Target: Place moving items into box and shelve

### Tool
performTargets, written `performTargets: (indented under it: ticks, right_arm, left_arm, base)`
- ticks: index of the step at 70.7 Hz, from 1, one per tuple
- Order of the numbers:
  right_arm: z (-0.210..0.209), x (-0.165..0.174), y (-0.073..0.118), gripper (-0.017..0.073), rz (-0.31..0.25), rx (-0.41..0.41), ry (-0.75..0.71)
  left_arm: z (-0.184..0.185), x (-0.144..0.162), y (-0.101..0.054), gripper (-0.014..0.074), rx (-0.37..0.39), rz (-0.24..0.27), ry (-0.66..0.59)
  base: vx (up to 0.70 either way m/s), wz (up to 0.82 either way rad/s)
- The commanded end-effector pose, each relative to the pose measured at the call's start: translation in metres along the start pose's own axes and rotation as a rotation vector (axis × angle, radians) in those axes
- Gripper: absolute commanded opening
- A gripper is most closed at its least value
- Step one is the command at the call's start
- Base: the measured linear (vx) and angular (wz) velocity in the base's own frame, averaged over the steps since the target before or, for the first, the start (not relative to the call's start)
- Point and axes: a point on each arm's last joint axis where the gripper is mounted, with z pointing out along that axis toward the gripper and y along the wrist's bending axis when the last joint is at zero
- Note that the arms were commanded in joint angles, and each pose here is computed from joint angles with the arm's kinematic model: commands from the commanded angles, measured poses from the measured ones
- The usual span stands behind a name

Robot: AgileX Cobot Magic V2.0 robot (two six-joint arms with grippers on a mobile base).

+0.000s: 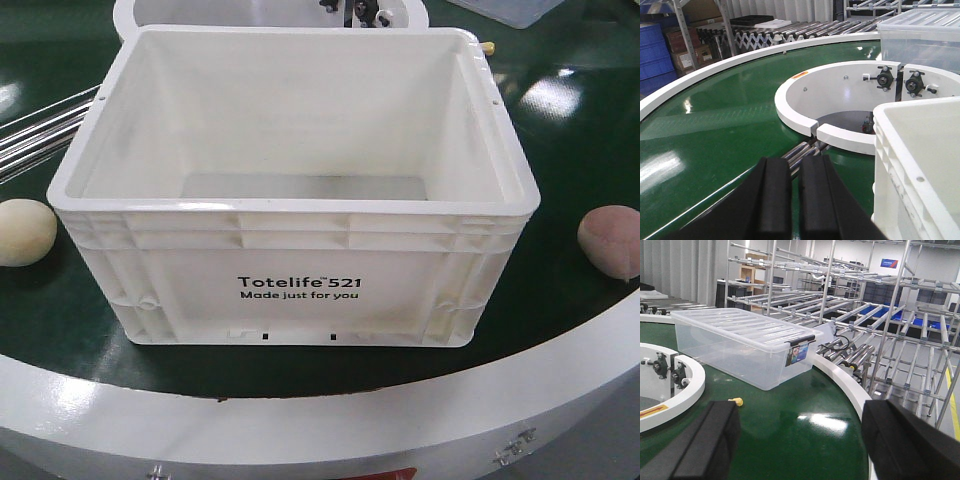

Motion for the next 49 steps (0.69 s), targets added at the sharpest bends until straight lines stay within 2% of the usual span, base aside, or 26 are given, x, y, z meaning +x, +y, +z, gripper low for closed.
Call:
performTargets:
  ticks: [1,13,23,30,43,49]
  right_arm:
    - [-0.0016,-0.0216,-0.0045,0.0579,0.004,0.030,-0.131]
    - [-0.0016,-0.0216,-0.0045,0.0579,0.005,0.030,-0.131]
    - [-0.0016,-0.0216,-0.0045,0.0579,0.007,0.030,-0.131]
    - [-0.0016,-0.0216,-0.0045,0.0579,0.007,0.030,-0.131]
    - [-0.0016,-0.0216,-0.0045,0.0579,0.007,0.030,-0.131]
    - [-0.0016,-0.0216,-0.0045,0.0579,0.007,0.030,-0.131]
  left_arm:
    - [-0.0050,-0.0189,0.0058,0.0237,-0.056,-0.017,-0.091]
    - [-0.0056,-0.0216,0.0096,0.0239,-0.097,-0.017,-0.121]
    - [-0.0055,-0.0210,0.0088,0.0263,-0.089,-0.017,-0.115]
    - [-0.0054,-0.0210,0.0087,0.0324,-0.087,-0.017,-0.114]
    - [-0.0059,-0.0228,0.0113,0.0522,-0.116,-0.019,-0.135]
    - [-0.0062,-0.0242,0.0141,0.0595,-0.146,-0.043,-0.153]
  base:
    - [0.00,0.00]
    - [0.00,0.00]
    - [0.00,0.00]
    - [0.00,0.00]
    - [0.00,0.00]
    - [0.00,0.00]
